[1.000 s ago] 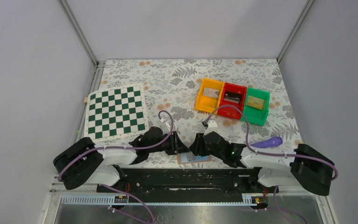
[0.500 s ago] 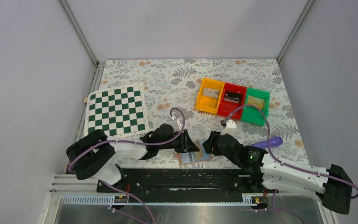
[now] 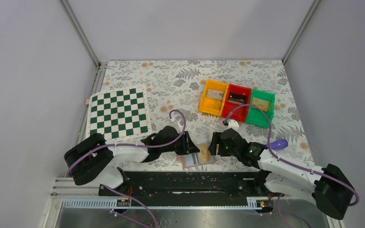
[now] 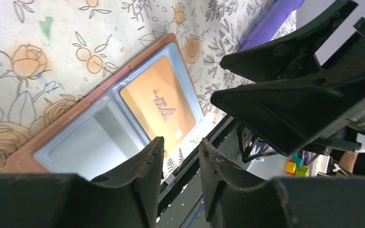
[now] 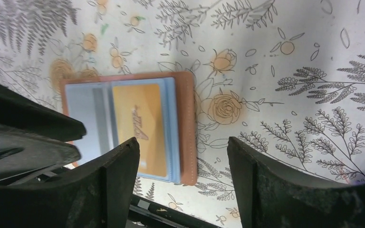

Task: Take the credit cards out of the card holder
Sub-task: Remove the credit card from the card holder.

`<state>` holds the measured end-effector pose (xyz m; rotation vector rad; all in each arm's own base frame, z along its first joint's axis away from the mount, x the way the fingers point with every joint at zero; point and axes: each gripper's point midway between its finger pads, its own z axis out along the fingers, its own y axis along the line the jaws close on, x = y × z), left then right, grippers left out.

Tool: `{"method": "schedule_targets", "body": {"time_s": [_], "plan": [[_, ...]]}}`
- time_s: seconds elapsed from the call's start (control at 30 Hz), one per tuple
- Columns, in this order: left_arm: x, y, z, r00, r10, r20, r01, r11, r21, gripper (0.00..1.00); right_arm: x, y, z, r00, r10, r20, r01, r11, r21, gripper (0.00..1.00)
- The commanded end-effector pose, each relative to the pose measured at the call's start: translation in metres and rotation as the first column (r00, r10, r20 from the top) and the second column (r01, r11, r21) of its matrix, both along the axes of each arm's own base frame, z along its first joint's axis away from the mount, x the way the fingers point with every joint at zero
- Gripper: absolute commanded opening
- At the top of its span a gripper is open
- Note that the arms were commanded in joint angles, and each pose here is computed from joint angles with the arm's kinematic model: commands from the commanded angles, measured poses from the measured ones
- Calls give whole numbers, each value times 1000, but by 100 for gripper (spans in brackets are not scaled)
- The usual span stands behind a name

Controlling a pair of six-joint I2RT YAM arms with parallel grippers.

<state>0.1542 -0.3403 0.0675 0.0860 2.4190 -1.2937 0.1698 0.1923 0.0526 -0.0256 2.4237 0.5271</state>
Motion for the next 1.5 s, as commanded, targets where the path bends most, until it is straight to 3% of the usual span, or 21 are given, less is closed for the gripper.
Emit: {"method": "schedule_targets", "body": {"time_s": [0.0, 0.2, 0.57, 0.8, 1.23, 1.47], "plan": [[8, 9, 0, 998, 58, 37, -59, 998, 21, 34, 4, 17, 6, 994, 105, -41, -103, 993, 52, 73], [6, 11, -7, 998, 60, 24, -61, 998, 27, 35, 1, 35, -8, 977, 182, -115, -174, 982, 80, 63], [3, 18, -20, 997, 81, 5, -81, 996, 41, 37, -9, 25, -41, 972, 99, -214, -88, 994, 63, 33], [2, 26, -29, 993, 114, 15, -115, 990, 77, 43, -17, 24, -56, 965, 79, -251, -60, 995, 85, 24], [-2, 22, -33, 992, 128, 13, -128, 991, 33, 38, -25, 19, -68, 960, 57, -274, -31, 995, 98, 10], [3, 42, -50, 974, 226, 31, -227, 946, 233, 38, -24, 25, -65, 959, 69, -275, -36, 992, 121, 4]]}}
